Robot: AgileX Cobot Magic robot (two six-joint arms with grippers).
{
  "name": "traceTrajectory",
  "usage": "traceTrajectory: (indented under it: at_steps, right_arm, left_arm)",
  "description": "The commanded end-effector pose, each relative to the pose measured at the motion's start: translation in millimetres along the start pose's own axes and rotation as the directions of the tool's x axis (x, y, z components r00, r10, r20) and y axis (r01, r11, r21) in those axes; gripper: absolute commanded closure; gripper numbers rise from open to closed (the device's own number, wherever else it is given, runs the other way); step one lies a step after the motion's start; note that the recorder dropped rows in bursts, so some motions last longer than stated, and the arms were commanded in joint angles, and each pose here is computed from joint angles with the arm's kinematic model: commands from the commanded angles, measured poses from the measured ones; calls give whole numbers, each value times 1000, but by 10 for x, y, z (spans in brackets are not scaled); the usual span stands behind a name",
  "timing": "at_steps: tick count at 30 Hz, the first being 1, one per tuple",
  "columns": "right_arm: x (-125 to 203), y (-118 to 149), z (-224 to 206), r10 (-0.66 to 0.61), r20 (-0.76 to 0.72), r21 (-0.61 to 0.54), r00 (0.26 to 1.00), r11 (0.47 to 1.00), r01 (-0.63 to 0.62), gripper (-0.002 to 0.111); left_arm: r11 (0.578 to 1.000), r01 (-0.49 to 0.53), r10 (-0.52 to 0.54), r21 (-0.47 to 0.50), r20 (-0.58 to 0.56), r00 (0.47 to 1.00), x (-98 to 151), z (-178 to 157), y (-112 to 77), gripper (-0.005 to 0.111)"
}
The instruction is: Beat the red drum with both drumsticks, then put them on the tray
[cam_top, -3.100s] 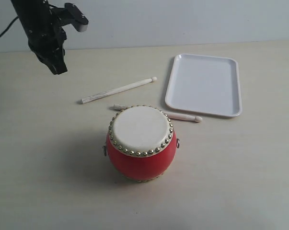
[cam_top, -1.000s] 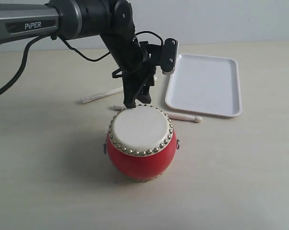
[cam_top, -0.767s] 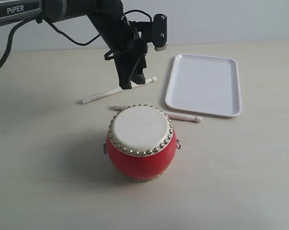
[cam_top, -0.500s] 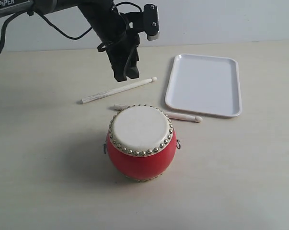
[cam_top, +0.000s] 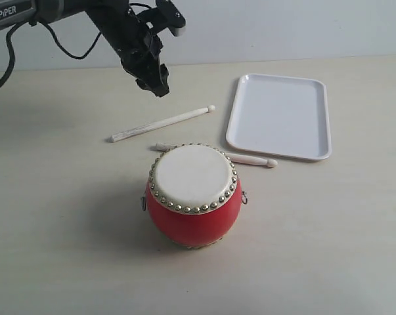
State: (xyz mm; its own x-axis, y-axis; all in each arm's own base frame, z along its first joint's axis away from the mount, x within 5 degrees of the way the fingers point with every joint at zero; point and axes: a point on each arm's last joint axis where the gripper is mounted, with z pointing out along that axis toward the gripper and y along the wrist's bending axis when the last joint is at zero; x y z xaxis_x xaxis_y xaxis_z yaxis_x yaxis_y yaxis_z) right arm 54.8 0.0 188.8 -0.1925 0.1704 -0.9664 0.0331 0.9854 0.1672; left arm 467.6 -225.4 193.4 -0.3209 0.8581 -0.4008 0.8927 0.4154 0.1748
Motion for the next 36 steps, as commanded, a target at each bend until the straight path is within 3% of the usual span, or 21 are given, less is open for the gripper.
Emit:
traceTrajectory:
  at_steps: [1, 15, 26, 36]
  right_arm:
    - [11, -5, 1, 0, 2, 5, 1000, 1000, 0, 3]
    - [11, -5, 1, 0, 2, 5, 1000, 1000, 0, 3]
    - [11, -5, 1, 0, 2, 5, 1000, 1000, 0, 3]
    - [11, -5, 1, 0, 2, 5, 1000, 1000, 0, 3]
  left_arm:
    - [995, 99, -98, 15, -32, 995, 101, 90, 66, 55]
    - [995, 27, -25, 92, -14, 1000, 86, 156, -15, 55]
    - [989, 142, -139, 50, -69, 988, 253, 128, 146, 55]
    - [980, 168, -152, 111, -139, 979, 314, 125, 87, 55]
